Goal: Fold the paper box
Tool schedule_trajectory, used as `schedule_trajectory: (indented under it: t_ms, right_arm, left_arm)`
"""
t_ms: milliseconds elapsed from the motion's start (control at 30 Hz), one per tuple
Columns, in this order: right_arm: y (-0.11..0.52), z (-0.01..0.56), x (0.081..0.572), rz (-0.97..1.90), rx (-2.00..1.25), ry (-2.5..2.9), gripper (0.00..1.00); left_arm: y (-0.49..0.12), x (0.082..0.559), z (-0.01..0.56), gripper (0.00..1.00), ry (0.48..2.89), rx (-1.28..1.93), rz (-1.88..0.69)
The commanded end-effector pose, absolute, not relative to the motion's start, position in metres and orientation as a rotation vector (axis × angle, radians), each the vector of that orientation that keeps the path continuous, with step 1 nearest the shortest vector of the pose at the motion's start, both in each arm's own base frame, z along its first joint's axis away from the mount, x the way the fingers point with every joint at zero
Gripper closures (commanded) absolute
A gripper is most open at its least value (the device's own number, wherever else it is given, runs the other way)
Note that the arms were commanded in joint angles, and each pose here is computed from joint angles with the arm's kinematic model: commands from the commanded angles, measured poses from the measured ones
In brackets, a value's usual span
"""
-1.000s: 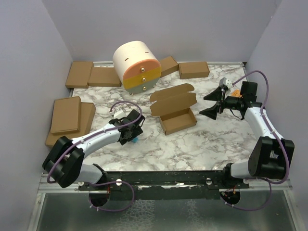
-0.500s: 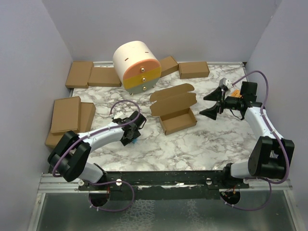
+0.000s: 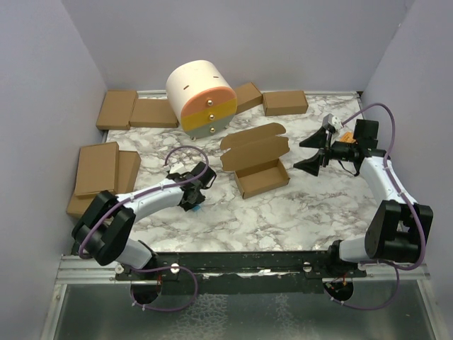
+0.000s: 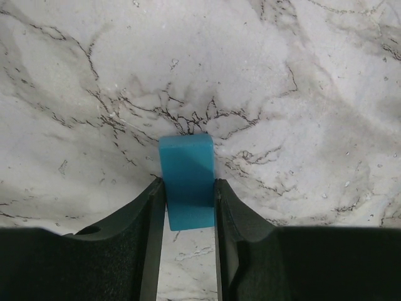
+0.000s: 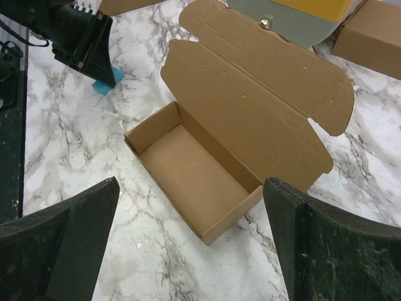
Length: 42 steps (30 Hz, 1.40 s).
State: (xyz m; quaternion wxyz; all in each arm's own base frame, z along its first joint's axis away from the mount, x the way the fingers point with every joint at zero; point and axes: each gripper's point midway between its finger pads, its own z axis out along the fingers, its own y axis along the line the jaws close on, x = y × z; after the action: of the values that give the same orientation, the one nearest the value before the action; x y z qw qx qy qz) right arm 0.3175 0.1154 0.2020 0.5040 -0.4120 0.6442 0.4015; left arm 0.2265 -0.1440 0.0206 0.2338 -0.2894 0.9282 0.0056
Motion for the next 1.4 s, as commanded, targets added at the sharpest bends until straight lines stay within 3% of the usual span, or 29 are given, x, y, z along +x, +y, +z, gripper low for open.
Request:
schedule_trajectory:
  t_ms: [0,167,333,567,800,1133,1367]
  right_arm:
    - [0.114,0.213,0.319,0.976,-1.007,1.511,0.01]
    - [0.114,0.215,0.318,0.981,-1.006,1.506,0.01]
    - [0.114,0.213,0.319,0.983,-1.002,1.511,0.01]
    - [0.110,0.209,0.325,0.955,-0.978,1.553,0.01]
    - [0.102,0.209,0.329,0.929,-0.935,1.579,0.01]
    - [0.099,0.209,0.330,0.926,-0.921,1.587,0.01]
    - [0.096,0.210,0.332,0.907,-0.913,1.590,0.01]
  left_arm:
    - [-0.155,0.236,0.040,0.91,2.525,-0.649,-0.093]
    - [-0.178,0.249,0.077,0.94,2.378,-0.409,-0.379]
    - [-0.228,0.249,0.140,0.98,2.156,0.098,-0.681]
    - [-0.295,0.248,0.178,0.98,1.938,0.690,-0.745]
    - [-0.338,0.263,0.171,0.97,1.724,1.136,-0.691]
    - [-0.380,0.294,0.132,0.92,1.766,1.321,-0.681]
    - [-0.398,0.309,0.100,0.78,1.865,1.274,-0.706]
